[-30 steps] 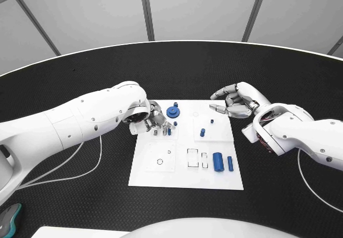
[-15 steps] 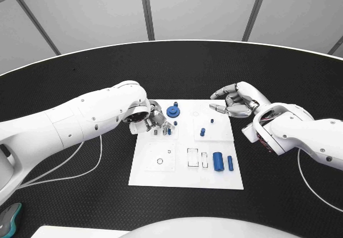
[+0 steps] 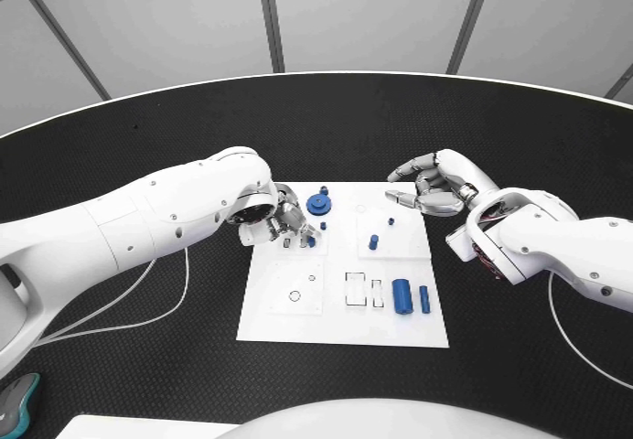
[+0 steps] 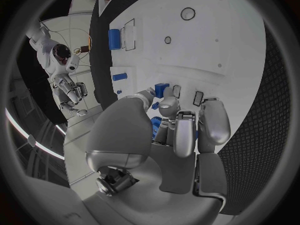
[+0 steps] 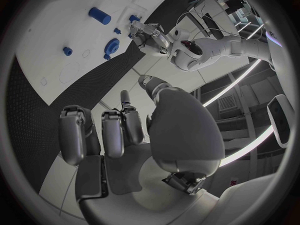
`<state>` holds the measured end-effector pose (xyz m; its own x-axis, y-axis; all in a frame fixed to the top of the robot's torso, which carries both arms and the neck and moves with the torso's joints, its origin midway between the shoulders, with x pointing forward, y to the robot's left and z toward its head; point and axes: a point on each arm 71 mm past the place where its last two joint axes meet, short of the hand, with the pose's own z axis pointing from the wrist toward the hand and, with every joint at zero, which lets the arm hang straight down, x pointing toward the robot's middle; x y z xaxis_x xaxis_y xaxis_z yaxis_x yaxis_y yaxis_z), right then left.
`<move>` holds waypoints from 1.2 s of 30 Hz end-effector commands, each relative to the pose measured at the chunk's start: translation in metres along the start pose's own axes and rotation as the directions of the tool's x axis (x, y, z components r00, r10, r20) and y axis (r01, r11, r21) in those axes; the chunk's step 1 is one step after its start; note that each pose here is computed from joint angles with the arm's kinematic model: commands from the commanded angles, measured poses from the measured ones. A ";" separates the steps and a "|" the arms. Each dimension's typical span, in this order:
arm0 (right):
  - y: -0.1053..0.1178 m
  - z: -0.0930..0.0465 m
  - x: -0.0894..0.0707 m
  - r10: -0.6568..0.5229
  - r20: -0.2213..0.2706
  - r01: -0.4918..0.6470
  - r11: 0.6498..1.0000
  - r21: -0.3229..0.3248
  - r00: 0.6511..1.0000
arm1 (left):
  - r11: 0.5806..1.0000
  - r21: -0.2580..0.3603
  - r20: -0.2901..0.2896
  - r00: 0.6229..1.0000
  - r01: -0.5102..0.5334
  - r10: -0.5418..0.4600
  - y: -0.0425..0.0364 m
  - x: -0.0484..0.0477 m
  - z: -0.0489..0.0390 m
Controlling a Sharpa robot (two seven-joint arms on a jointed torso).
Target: Assemble the parts on the task board
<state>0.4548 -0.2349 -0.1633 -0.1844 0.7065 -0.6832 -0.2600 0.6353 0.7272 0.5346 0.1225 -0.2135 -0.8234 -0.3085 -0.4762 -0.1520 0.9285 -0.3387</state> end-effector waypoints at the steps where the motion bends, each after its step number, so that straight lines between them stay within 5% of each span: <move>1: 0.000 0.000 0.000 0.000 -0.001 0.000 1.000 0.000 1.000 | 1.000 0.000 -0.003 1.000 -0.003 0.003 -0.0002 0.0002 0.0001; 24: 0.000 0.001 0.000 0.000 -0.003 0.000 1.000 0.001 1.000 | 1.000 0.008 -0.011 1.000 -0.006 0.006 0.0014 0.0007 -0.0009; 36: -0.001 0.001 0.000 -0.002 0.000 0.002 1.000 0.002 1.000 | 0.992 0.053 -0.046 0.993 0.112 -0.110 0.0065 0.0018 -0.0047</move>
<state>0.4559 -0.2352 -0.1639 -0.1847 0.7054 -0.6844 -0.2583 0.6370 0.7263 0.5300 0.1279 -0.2128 -0.8275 -0.3874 -0.4063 -0.2050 0.8823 -0.4237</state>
